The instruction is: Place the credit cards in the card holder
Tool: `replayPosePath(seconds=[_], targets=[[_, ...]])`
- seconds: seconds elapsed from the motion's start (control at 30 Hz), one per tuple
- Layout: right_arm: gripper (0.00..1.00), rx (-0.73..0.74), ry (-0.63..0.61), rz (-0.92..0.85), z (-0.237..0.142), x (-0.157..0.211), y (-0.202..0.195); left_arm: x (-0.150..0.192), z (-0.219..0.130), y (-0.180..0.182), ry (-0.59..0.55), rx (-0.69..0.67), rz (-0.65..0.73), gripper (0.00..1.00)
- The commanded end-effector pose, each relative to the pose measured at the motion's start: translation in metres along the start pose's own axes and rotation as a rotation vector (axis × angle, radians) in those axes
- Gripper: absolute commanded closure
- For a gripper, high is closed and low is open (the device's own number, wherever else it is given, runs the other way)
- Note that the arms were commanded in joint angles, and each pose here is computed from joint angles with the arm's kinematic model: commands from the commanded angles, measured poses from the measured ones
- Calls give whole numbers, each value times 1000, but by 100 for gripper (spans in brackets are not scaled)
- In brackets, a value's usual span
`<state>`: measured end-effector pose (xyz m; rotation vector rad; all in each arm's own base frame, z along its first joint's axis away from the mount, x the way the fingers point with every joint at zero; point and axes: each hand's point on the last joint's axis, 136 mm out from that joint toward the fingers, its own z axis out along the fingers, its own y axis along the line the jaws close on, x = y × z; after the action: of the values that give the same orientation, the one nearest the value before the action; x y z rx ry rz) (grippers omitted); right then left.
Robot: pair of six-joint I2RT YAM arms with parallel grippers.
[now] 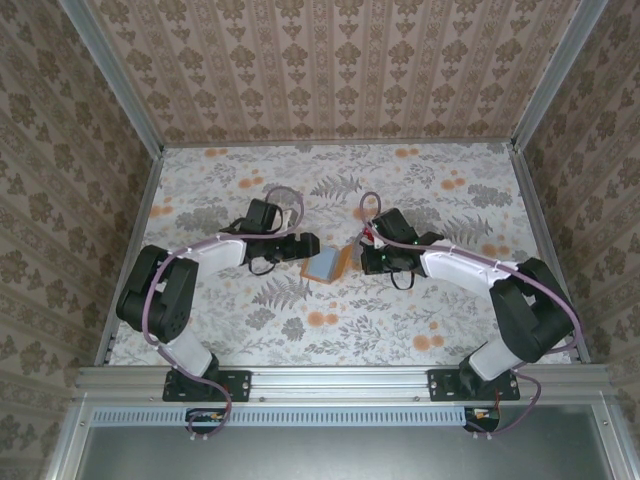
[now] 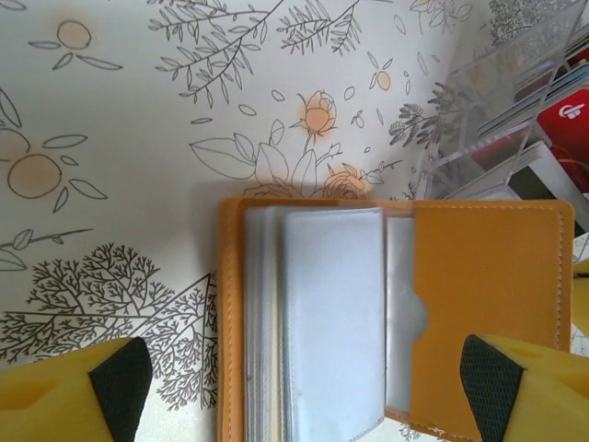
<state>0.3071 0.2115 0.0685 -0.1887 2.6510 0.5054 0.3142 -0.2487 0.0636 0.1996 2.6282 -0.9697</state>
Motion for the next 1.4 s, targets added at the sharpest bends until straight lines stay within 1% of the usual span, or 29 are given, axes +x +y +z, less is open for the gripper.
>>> replayPosePath(seconds=[0.0, 0.1, 0.23, 0.4, 0.6, 0.67, 0.77, 0.83, 0.9, 1.0, 1.17, 1.2, 1.27, 1.37], targets=[[91, 113, 41, -53, -5, 22, -21, 3, 2, 1, -1, 22, -23, 13], [91, 147, 59, -39, -1, 39, -33, 9, 5, 3, 12, 31, -36, 17], [91, 201, 57, -10, 5, 46, -51, 13, 8, 5, 23, 46, -45, 19], [92, 198, 40, 36, 15, 33, -60, 16, 14, -1, 41, 67, -41, 21], [91, 198, 15, 54, 23, 6, -72, 19, 19, -6, 50, 88, -51, 24], [90, 207, 10, 62, 25, 0, -78, 20, 21, -7, 51, 92, -53, 24], [86, 195, 26, 82, 24, -5, -84, 23, 24, -7, 60, 94, -59, 24], [81, 187, 13, 70, 17, -7, -81, 23, 23, -8, 58, 92, -57, 23], [71, 184, 4, 63, 4, -7, -78, 22, 21, -7, 52, 80, -51, 23], [62, 166, -11, 52, -18, -9, -71, 20, 18, -6, 44, 65, -43, 22], [58, 104, -46, 22, -55, -13, -50, 16, 18, -6, 36, 53, -43, 21], [56, 92, -52, 11, -62, -14, -45, 15, 18, -6, 33, 53, -45, 21], [55, 79, -58, -19, -70, -14, -36, 12, 18, -8, 27, 57, -47, 21], [54, 33, -64, -103, -79, -13, -9, 10, 16, -8, 15, 50, -54, 21]])
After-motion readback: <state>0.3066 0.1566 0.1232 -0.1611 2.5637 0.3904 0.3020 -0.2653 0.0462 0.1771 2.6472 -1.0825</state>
